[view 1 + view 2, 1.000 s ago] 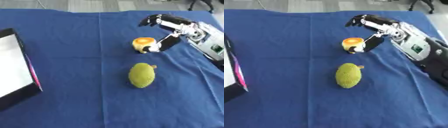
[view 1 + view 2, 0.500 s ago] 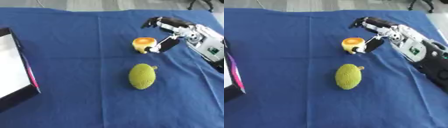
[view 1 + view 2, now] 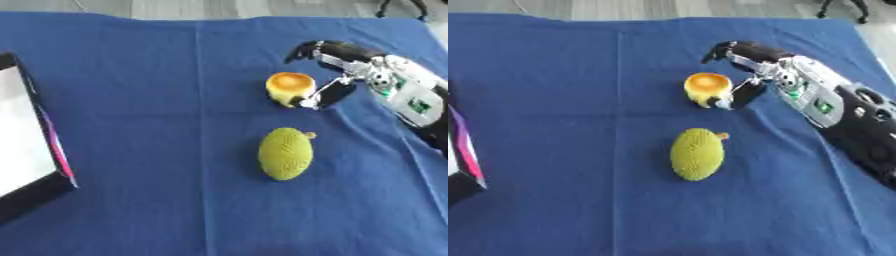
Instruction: Pick up the objects with one hand, pass them to the other hand, and then place them into the box on the other side of the table.
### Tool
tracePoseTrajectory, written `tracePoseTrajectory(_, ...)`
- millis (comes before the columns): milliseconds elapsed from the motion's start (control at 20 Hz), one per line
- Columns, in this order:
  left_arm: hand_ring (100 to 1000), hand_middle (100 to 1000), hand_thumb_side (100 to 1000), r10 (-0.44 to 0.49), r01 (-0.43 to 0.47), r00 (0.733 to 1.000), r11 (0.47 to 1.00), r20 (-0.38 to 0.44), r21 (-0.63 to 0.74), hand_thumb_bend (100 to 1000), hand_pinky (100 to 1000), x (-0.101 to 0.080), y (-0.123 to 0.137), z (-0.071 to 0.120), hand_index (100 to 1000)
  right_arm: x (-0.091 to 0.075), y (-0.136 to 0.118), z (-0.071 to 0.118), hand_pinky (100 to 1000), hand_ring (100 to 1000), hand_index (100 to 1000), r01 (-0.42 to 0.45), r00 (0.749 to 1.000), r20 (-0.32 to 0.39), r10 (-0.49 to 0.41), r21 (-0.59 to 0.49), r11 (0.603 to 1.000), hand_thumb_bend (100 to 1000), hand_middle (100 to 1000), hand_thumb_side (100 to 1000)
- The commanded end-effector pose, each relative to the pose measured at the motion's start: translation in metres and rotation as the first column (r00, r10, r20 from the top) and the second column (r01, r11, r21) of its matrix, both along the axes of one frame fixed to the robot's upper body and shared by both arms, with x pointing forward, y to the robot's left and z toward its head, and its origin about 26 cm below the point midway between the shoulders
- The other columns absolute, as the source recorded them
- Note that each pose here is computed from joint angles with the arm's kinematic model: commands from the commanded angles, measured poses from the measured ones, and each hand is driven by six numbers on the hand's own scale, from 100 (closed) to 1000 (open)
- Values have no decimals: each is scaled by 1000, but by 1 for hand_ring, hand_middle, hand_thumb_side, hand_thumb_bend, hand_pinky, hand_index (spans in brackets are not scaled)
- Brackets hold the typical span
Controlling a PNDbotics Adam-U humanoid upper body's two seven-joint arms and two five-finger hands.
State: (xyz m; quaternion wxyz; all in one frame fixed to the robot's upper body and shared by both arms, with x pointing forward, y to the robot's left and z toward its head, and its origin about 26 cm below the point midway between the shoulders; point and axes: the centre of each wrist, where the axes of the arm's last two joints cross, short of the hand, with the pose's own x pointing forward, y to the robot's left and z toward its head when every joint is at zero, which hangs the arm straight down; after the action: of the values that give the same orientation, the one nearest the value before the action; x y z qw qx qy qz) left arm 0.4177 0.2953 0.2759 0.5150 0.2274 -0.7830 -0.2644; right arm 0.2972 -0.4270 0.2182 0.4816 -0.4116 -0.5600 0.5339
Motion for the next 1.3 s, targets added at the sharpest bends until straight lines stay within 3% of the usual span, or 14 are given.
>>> tracePoseTrajectory(50,868,797,650,8,-9,999,1000,46,20,100,918,-4,5,18,711,0,-8,8,868,876,856,38,999,16,-37,-49,998,423,851,205)
tracePoseTrajectory(300,868,796,653,4,-5,999,1000,47,23,100,920,-4,5,18,711,3,-13,3,860,851,833,80,997,15,-79,-55,995,412,803,167)
tracePoseTrajectory(750,869,796,654,6,-7,999,999,34,32,100,921,-3,6,14,711,3,-10,3,836,782,724,56,998,-23,-56,-12,998,395,622,100)
tracePoseTrajectory(1300,870,801,652,12,-12,1000,999,8,49,100,920,-1,8,5,711,0,-5,10,817,753,642,32,999,5,-32,101,994,369,563,100)
